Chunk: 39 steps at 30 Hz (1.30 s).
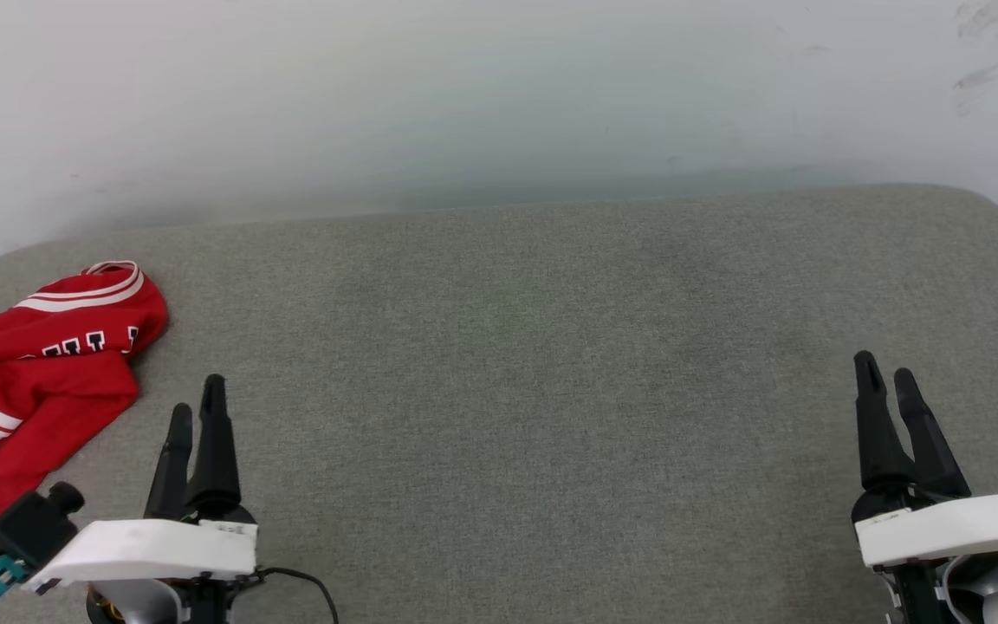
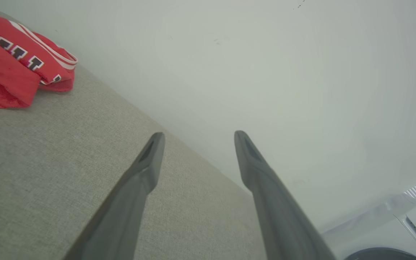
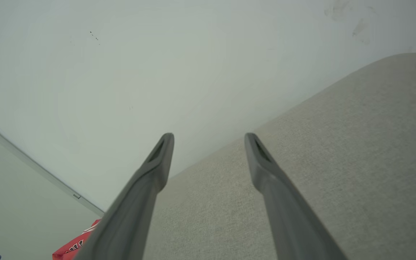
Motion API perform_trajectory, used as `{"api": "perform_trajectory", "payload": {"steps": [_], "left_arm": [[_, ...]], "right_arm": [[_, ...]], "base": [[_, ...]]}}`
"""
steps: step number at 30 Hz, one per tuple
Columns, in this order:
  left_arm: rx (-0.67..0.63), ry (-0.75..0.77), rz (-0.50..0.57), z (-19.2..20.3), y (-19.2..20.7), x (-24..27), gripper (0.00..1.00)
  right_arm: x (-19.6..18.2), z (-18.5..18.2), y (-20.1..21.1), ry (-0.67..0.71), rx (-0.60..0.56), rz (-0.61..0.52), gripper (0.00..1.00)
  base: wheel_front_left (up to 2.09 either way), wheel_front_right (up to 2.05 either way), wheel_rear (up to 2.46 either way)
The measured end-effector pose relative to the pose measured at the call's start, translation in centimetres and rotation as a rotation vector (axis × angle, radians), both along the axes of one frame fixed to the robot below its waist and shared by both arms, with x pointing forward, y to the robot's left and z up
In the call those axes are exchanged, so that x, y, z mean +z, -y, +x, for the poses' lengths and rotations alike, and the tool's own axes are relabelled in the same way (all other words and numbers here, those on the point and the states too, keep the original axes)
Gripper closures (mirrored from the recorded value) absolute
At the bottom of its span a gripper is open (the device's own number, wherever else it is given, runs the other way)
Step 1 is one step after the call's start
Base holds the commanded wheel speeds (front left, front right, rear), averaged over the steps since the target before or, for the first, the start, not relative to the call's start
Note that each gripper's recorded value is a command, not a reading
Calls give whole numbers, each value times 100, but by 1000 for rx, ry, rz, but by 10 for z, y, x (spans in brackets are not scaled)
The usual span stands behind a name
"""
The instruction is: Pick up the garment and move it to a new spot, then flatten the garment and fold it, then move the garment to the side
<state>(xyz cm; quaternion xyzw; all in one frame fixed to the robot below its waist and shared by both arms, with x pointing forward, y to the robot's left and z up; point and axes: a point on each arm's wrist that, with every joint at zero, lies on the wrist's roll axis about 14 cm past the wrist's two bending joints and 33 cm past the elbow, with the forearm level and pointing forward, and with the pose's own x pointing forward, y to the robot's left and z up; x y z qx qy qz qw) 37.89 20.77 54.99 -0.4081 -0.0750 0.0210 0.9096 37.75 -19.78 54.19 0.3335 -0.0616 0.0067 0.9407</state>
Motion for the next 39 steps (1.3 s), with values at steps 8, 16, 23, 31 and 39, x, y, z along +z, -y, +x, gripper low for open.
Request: {"api": "perform_trajectory", "payload": {"steps": [8, 16, 23, 31, 39], "left_arm": [[-26, -9, 217, -2, 27, 4, 0], [-36, -16, 395, -3, 46, 7, 0], [-64, -35, 554, -7, 67, 0, 0], [-87, -39, 675, -10, 85, -8, 0], [-115, -39, 731, -14, 96, -17, 0]], "right_arm": [[12, -1, -10, 41, 12, -176, 0], [15, -1, -21, 60, 28, -328, 0], [14, -2, -27, 68, 34, -451, 0], [12, -4, -26, 73, 24, -553, 0], [18, -6, -30, 103, 23, -610, 0]], "base": [[0, 0, 0], [0, 0, 0], [0, 0, 0], [0, 0, 0], [0, 0, 0]]}}
